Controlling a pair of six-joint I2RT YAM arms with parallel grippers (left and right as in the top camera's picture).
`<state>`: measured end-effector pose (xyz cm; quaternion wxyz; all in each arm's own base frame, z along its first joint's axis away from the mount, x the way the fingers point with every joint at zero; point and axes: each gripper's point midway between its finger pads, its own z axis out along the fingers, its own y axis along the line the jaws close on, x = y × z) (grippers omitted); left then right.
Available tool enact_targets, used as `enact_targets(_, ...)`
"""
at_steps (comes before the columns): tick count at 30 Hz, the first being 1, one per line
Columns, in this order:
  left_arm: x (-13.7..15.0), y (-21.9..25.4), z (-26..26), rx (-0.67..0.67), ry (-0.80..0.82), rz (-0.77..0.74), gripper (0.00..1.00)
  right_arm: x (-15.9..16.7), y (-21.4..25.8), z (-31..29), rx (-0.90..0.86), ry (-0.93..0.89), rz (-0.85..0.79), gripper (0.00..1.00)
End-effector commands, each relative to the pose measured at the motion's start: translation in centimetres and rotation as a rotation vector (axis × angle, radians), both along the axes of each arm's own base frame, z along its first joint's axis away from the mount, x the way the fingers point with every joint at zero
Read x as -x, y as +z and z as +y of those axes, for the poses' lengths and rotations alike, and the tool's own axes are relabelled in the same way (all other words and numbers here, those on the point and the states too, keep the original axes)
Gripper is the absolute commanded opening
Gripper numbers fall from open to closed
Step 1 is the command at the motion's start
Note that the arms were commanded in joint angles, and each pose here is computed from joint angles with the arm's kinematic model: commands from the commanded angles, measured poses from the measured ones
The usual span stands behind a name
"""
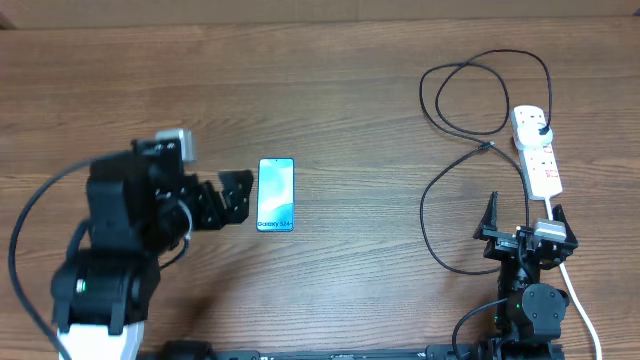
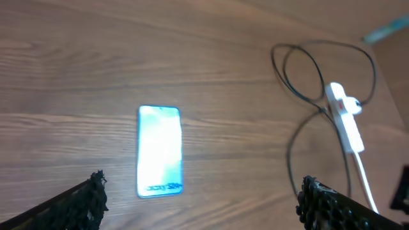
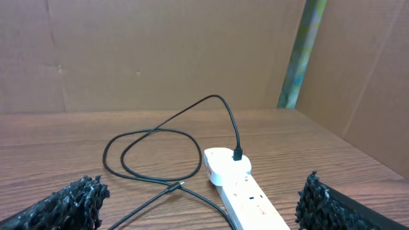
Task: Plug charger to phone and switch on socket
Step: 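Move the left gripper forward over the Galaxy S24 phone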
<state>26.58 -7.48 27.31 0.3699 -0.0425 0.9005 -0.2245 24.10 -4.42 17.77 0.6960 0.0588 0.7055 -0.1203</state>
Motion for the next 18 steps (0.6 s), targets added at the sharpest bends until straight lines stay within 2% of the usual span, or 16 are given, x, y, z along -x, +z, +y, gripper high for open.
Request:
enact_targets(1,-0.8,1.6,-2.7,0.022,-0.095,0.002,1.00,0.0,-0.2,0.1,0.008,0.005,-0.003,1.00)
enact_targets(9,-2.8,-1.0,-7.7,-0.058,-0.139,0.121,1.00,0.0,-0.1,0.1,0.008,0.005,-0.004,1.00)
enact_targets(15,-3.2,-5.2,-9.0,-0.171,-0.147,0.238,1.00,0.0,-0.2,0.1,0.008,0.005,-0.003,1.00)
enact_targets(18,-3.7,-6.7,-9.5,-0.171,-0.144,0.282,1.00,0.0,-0.2,0.1,0.008,0.005,-0.003,1.00)
